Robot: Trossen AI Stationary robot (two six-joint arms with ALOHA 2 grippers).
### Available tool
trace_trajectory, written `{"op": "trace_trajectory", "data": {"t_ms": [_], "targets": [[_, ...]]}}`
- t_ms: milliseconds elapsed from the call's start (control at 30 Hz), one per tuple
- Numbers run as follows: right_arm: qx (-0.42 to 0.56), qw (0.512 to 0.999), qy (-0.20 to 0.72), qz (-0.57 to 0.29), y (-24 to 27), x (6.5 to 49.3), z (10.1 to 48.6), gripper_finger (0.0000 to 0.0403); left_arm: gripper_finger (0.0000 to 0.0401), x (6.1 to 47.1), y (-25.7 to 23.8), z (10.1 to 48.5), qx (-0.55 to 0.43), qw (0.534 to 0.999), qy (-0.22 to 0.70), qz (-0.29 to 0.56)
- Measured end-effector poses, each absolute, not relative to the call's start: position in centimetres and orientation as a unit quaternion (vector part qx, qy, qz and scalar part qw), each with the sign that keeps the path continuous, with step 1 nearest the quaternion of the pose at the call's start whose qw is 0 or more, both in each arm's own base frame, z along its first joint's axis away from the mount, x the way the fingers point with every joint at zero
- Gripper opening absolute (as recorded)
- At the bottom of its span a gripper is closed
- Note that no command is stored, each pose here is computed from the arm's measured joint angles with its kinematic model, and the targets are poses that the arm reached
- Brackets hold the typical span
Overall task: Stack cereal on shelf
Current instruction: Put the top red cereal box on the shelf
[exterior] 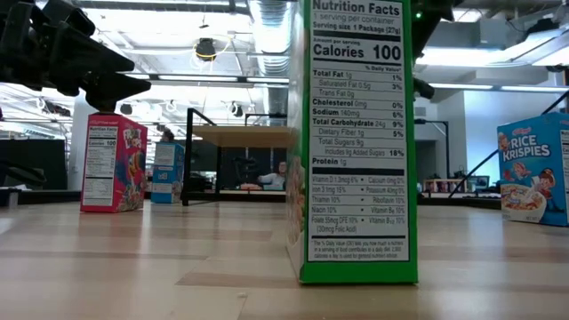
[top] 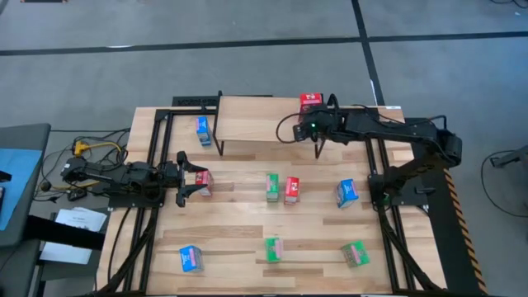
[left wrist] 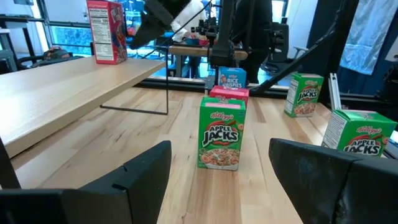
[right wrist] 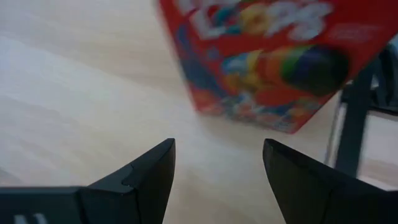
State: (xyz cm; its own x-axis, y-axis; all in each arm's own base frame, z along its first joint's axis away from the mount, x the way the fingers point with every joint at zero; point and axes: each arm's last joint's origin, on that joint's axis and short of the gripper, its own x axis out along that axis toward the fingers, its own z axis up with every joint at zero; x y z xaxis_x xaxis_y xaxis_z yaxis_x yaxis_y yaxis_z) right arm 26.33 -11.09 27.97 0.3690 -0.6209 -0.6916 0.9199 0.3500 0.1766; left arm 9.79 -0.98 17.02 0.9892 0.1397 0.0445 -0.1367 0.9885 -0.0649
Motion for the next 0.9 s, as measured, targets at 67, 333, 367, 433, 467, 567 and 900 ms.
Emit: {"op": "trace_trajectory", "data": {"t_ms": [67,333,367,433,467,567,900], "targets": [[0.282,0.779,0.258,-0.497,-11.4,26.6,27.9,0.0265,0.0262,9.8,-1.0,17.0,-0.031,0.997,-0.025,0.069],[0.283,0.773,0.258,-0.505,-12.3,26.9,27.2,0.0265,0.0262,9.8,-1.0,17.0,-0.031,0.997,-0.025,0.069],[0.284,0.775,0.254,-0.505,-12.4,27.1,27.1,0.0265,0.0262,9.8,-1.0,17.0,-0.031,0.997,-0.024,0.069],[0.285,0.774,0.254,-0.505,-12.5,27.2,27.1,0.0265,0.0262,9.8,-1.0,17.0,-0.031,0.997,-0.024,0.069],[0.285,0.773,0.256,-0.506,-12.5,27.1,27.0,0.0265,0.0262,9.8,-1.0,17.0,-0.031,0.997,-0.024,0.069],[0.286,0.773,0.252,-0.506,-12.5,27.2,27.1,0.0265,0.0262,9.8,-1.0,17.0,-0.031,0.997,-0.024,0.069],[0.313,0.785,0.244,-0.475,-11.7,27.8,27.2,0.0265,0.0262,9.8,-1.0,17.0,-0.031,0.997,-0.024,0.069]]}}
